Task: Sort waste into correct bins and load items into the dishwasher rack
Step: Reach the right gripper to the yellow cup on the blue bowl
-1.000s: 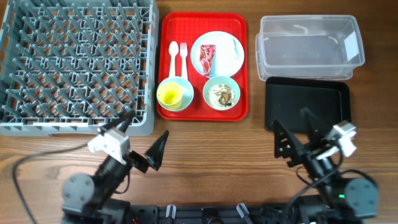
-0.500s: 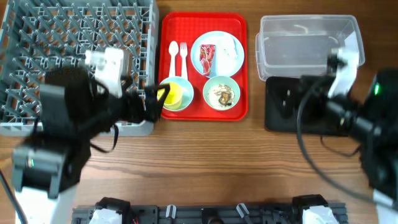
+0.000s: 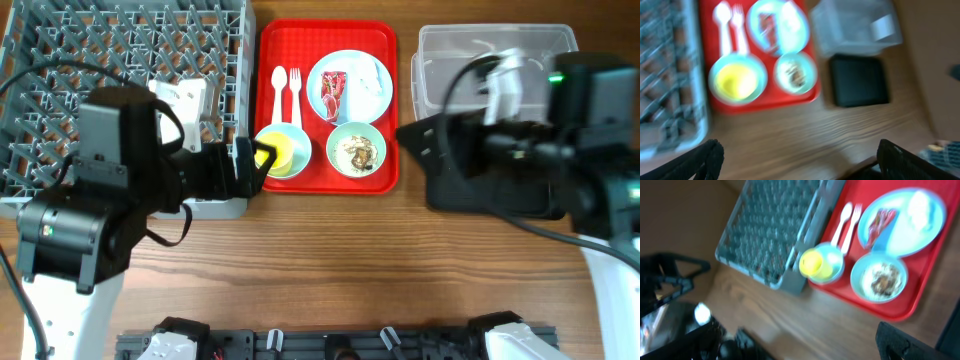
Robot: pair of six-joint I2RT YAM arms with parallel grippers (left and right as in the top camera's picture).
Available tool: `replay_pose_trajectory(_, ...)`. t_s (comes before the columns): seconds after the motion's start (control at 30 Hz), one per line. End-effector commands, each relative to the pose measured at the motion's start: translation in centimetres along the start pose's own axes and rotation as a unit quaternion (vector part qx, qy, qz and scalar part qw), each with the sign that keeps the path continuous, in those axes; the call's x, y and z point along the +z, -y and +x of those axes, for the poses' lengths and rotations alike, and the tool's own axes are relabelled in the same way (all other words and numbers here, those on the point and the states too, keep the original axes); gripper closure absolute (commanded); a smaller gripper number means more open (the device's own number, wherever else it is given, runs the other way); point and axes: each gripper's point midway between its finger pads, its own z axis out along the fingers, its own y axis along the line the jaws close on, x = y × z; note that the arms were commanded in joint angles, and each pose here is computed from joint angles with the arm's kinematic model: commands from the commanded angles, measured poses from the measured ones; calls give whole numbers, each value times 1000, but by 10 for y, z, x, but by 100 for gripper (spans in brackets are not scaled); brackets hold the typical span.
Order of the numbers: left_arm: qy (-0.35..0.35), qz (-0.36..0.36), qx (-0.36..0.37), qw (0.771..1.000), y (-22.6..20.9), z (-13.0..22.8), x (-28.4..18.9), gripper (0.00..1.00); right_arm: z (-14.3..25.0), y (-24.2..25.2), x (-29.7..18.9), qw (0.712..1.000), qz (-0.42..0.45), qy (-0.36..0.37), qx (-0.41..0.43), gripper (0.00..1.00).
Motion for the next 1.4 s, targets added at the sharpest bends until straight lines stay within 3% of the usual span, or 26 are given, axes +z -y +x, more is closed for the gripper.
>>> replay_pose_trajectory(0.0,18,-118,-58,991,-40,-4,-4,0,15,-11,32,998,49,-42,-23,1)
replay_pose_trajectory(0.23,40,-135,-87,986,-46,-2,-18,0,32,-24,117,989,115,-84,-25,11)
replay_pose_trajectory(0.43,18,-162,-92,982,-55,12,-22,0,24,-17,143,990,114,-83,-17,14)
replay_pose_trajectory(0.57,19,-169,-92,981,-57,13,-24,3,23,-9,170,989,120,-91,-9,28)
replay_pose_trajectory(0.63,26,-166,-90,982,-56,13,-28,4,23,-2,190,988,123,-96,-7,30)
replay_pose_trajectory(0.93,96,-179,-79,976,-56,16,-66,0,57,34,276,977,130,-165,29,34)
replay_pose_trajectory(1.13,105,-175,-77,976,-54,20,-74,0,64,56,308,974,152,-165,40,35)
replay_pose_trajectory(1.23,98,-178,-78,976,-56,24,-74,0,67,60,313,973,155,-166,46,42)
replay_pose_trajectory(1.37,98,-178,-78,976,-56,24,-74,0,73,68,318,969,168,-173,56,59)
